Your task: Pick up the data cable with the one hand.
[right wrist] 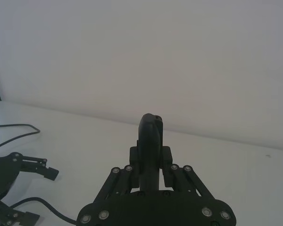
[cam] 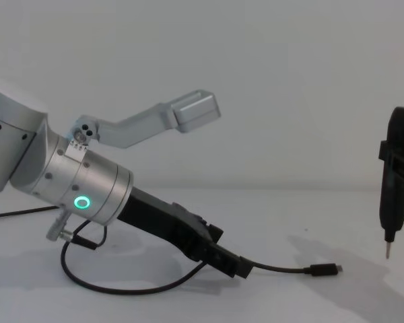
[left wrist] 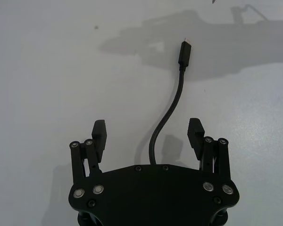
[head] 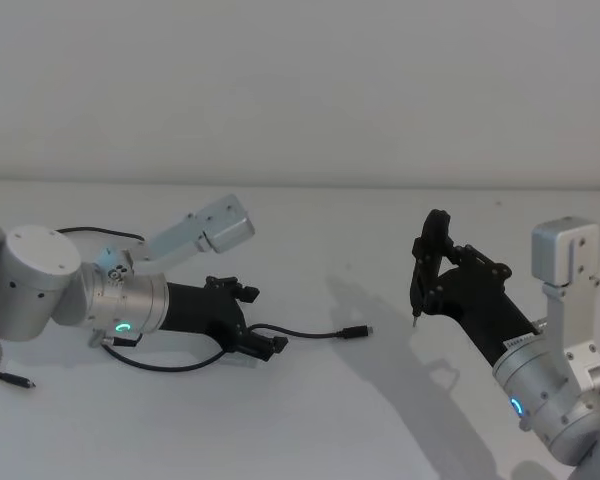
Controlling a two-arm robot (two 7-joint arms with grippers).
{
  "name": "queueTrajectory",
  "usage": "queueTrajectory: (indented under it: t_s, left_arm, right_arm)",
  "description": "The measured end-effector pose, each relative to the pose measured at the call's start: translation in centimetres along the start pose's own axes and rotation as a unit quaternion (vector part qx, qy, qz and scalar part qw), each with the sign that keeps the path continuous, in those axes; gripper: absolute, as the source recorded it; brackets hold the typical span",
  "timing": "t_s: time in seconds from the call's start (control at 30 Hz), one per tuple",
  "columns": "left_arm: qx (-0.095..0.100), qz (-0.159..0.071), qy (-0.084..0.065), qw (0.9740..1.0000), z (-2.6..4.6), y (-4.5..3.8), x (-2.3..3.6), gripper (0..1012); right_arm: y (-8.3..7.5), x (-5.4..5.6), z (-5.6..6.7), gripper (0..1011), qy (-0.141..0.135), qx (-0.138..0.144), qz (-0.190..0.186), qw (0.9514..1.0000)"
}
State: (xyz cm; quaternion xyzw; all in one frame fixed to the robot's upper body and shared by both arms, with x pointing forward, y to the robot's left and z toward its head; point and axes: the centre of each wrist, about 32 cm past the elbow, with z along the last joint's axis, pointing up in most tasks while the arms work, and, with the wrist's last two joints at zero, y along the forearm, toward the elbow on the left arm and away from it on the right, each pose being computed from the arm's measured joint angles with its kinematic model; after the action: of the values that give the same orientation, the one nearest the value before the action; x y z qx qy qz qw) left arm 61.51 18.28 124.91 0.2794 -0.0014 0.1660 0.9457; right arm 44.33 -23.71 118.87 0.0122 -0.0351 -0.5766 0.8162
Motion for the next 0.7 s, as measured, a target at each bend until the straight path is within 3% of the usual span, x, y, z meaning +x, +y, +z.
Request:
queueTrajectory:
  t_s: [0.57, 0.7]
  left_arm:
    - [0.013, -0.004, 0.018, 0.9997, -0.36, -0.23, -0.09, 1001]
    - [0.014, -0.004, 0.020, 0.9997, -0.40, -0.25, -0.10, 938]
  right_arm:
    - [0.00, 0.00, 0.00, 275, 0.000, 0.000, 0.000, 1.0000]
    - [0.00, 0.00, 0.00, 275, 0.000, 0.000, 0.000, 1.0000]
